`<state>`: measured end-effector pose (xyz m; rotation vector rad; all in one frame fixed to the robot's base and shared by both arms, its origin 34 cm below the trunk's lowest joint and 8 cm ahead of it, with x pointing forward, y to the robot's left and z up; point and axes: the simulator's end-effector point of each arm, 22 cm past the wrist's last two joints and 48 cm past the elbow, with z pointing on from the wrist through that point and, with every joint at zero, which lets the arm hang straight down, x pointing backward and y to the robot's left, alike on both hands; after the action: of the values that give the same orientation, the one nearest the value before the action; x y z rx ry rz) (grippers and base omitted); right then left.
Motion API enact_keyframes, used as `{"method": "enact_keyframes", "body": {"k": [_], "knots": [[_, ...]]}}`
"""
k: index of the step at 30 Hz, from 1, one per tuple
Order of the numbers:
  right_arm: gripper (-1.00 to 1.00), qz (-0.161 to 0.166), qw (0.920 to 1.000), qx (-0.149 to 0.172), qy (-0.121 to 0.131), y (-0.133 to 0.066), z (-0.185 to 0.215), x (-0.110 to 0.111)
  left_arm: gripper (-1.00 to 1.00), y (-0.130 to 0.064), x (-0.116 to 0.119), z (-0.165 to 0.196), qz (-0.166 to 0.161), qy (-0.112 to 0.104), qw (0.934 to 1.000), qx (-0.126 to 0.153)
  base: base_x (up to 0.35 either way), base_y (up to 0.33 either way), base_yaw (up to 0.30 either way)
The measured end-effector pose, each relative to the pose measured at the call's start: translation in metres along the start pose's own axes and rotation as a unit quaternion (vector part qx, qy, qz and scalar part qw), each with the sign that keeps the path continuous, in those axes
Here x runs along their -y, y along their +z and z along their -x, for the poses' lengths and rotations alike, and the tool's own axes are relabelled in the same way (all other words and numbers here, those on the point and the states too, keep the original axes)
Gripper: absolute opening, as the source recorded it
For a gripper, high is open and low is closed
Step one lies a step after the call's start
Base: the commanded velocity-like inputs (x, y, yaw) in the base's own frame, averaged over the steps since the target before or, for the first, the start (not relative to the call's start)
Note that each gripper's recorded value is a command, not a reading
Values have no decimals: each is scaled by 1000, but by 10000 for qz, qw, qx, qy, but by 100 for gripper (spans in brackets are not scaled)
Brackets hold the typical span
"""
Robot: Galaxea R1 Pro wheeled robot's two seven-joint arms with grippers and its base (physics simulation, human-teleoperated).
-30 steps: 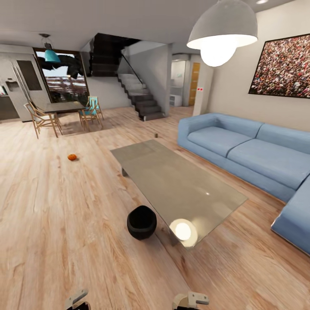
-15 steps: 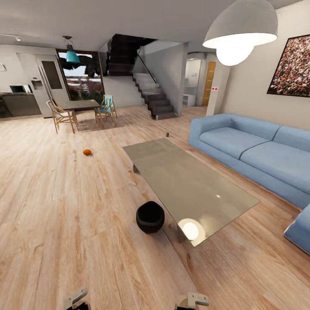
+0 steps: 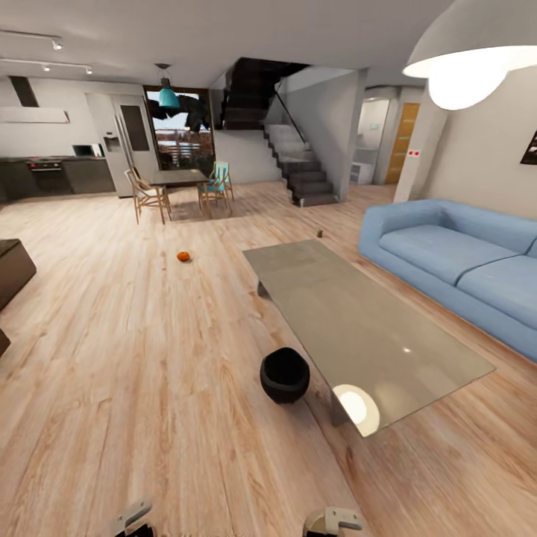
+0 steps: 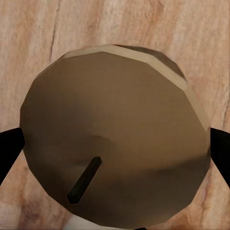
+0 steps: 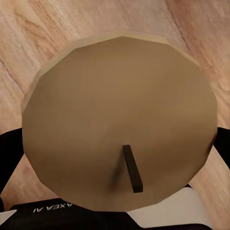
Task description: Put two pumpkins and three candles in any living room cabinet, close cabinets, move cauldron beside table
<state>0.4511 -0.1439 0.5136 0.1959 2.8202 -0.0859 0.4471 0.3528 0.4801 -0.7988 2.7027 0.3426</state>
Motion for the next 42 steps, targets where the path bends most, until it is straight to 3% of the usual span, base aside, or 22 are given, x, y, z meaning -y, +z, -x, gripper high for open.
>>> {"method": "enact_keyframes", "body": {"k": [18,24,27,30,32,42], "knots": [[-100,-24,9999,-93,-54,3,-9,2,-100,2,-1,-2,8,31,10000,-27,0,0,272],[-100,-146,9995,-237,-113,10,-21,18,-100,3,-1,-4,-3,62,10000,-43,0,0,272],[-100,-276,9987,-394,-186,15,-34,29,-100,3,7,-5,-178,86,9998,-46,0,0,272],[-100,-291,9983,-458,-220,18,-40,33,-100,2,26,-5,-650,106,9978,-53,0,0,272],[-100,-258,9983,-461,-235,19,-40,33,-100,2,31,-5,-776,115,9969,-58,0,0,272],[-100,34,9990,-368,-247,28,-24,46,-100,2,36,-10,-851,136,9962,-92,0,0,267]]}}
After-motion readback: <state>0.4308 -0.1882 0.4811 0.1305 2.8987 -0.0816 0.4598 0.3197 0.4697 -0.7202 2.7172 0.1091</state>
